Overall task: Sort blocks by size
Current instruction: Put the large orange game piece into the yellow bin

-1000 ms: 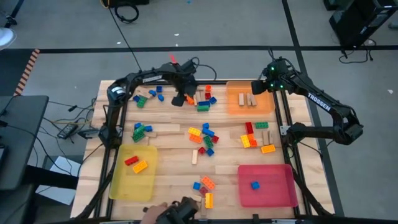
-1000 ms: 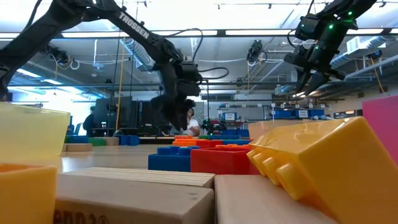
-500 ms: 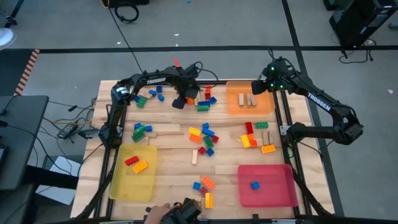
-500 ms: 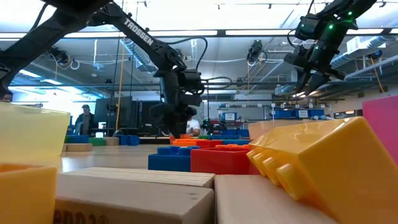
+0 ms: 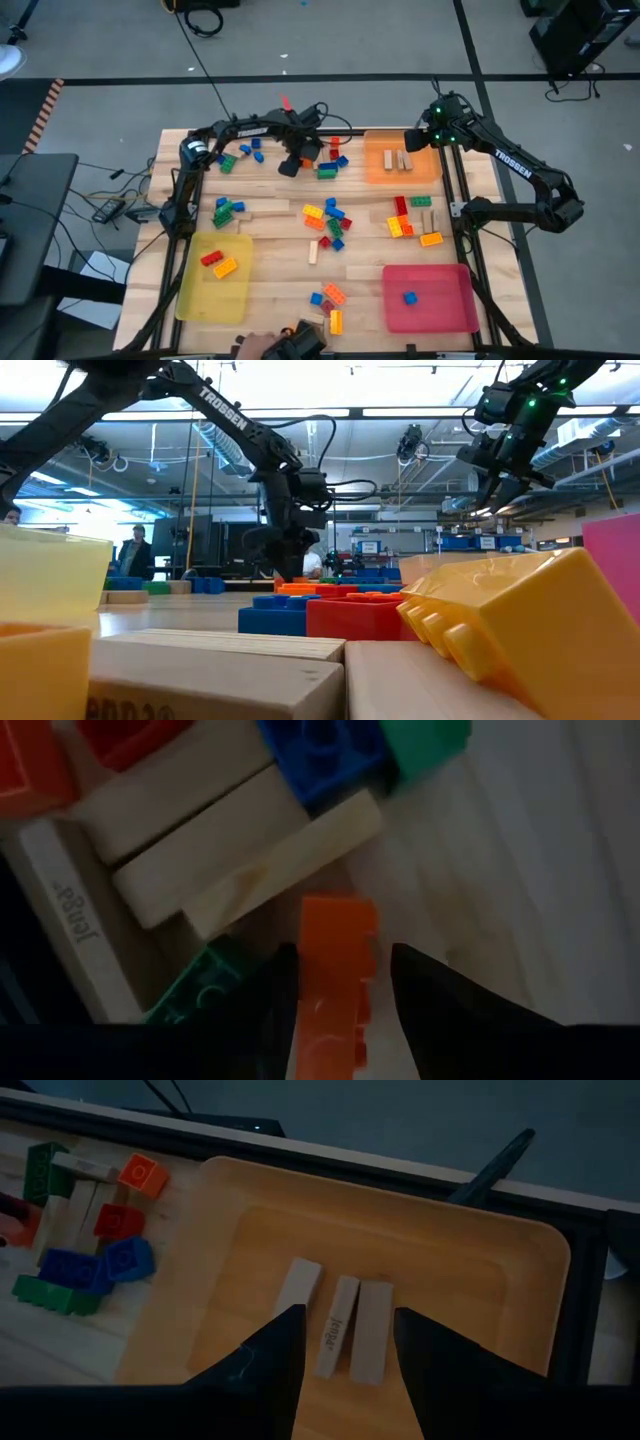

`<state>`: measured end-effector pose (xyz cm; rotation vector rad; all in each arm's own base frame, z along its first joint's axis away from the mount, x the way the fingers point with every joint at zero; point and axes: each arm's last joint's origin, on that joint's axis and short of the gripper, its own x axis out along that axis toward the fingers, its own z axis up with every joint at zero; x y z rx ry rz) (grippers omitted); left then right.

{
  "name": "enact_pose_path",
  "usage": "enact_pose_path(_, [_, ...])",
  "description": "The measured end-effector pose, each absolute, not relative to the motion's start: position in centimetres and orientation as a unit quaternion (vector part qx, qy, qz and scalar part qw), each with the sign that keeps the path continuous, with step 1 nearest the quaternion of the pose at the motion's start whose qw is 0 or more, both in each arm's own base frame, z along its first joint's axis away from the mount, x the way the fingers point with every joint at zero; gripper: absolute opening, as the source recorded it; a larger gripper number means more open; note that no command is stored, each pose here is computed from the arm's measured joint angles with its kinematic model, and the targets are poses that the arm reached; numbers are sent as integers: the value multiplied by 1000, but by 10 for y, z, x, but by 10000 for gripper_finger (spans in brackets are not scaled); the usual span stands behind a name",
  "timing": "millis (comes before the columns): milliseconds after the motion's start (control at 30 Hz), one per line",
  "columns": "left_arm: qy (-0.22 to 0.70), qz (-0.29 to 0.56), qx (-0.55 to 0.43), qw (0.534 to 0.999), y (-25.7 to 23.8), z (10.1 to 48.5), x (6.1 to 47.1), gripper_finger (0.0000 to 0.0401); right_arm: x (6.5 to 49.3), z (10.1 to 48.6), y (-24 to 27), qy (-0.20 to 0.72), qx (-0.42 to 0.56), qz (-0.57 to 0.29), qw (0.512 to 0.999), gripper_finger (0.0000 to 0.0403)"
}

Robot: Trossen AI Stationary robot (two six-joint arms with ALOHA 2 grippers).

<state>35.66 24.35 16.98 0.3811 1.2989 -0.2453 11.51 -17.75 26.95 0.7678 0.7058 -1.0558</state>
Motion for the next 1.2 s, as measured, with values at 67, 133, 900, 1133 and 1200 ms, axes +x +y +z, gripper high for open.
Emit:
enact_pose_path(67, [604,-121,162,771,241,163,354,167,115,269,-178,321,349,-481,737,167])
enact_pose_path(133, [611,-122,149,768,238,156,350,167,115,269,-178,321,350,-481,737,167])
enact_pose_path(900, [616,80,-45,782,236,232,348,94,115,269,-178,328,340,-476,742,167])
enact_pose_path(1133, [576,143,-120,796,193,315,319,94,115,269,-177,331,334,-473,745,168])
enact_pose_path(1200, [570,162,-137,794,174,334,309,94,115,269,-177,332,333,-473,745,167])
